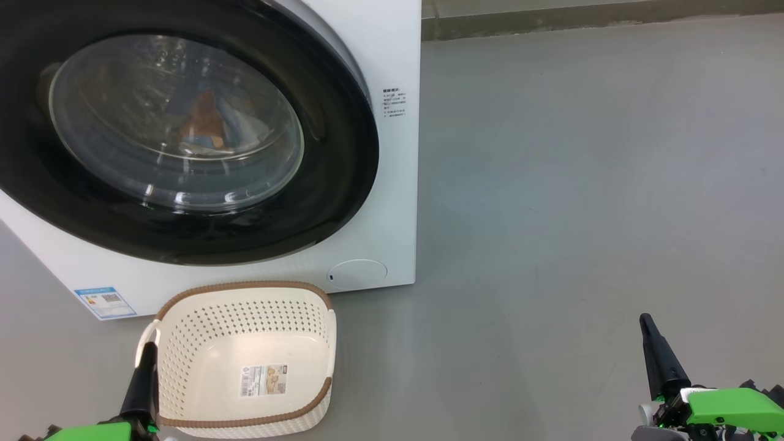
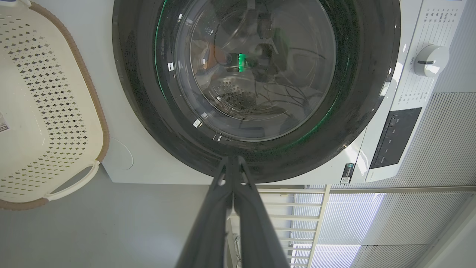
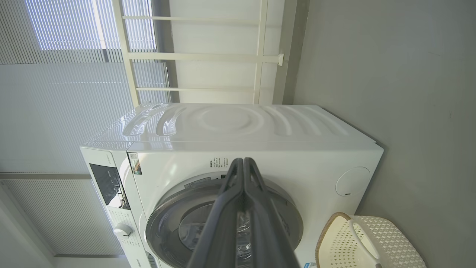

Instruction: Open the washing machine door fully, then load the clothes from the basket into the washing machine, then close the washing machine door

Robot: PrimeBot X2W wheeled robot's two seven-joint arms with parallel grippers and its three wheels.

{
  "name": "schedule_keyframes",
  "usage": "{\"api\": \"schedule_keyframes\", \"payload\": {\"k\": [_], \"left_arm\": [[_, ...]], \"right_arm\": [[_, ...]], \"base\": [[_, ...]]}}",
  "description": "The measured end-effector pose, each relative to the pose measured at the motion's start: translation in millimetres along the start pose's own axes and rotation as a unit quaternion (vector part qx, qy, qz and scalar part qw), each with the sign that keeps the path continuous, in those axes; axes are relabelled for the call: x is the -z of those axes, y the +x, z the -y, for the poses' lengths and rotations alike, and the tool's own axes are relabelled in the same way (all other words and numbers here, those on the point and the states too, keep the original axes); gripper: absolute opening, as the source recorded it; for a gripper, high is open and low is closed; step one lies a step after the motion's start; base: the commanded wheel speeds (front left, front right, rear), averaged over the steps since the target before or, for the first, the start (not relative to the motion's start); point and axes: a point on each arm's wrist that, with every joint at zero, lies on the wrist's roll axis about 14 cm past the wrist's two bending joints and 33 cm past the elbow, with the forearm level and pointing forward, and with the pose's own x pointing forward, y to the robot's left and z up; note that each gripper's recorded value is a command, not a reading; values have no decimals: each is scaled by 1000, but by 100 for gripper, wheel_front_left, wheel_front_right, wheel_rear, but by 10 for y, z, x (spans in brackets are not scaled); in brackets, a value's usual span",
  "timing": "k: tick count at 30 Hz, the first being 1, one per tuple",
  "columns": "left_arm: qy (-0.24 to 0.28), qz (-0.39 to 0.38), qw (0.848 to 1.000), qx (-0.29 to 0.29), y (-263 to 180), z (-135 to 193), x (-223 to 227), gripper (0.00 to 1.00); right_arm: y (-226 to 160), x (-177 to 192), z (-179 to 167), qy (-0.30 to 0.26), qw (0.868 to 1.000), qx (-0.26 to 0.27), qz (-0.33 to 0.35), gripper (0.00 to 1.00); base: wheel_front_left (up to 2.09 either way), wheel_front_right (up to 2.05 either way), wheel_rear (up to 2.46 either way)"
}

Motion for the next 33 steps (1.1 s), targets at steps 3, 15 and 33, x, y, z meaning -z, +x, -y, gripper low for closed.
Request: {"api": "schedule_keyframes", "payload": {"k": [3, 15, 33], "left_arm": [[0, 0, 1000, 0, 0, 0, -1, 0], [0, 1, 1000, 0, 0, 0, -5, 0], [-4, 2, 1000, 0, 0, -2, 7, 0]], "right_arm": [[0, -2, 0, 0, 1000, 0, 0, 0], [-1, -6, 0, 1, 1000, 0, 1, 0], [-2, -15, 0, 1, 1000, 0, 1, 0]], "base": [[0, 0, 0], [0, 0, 0], [0, 0, 0]]}}
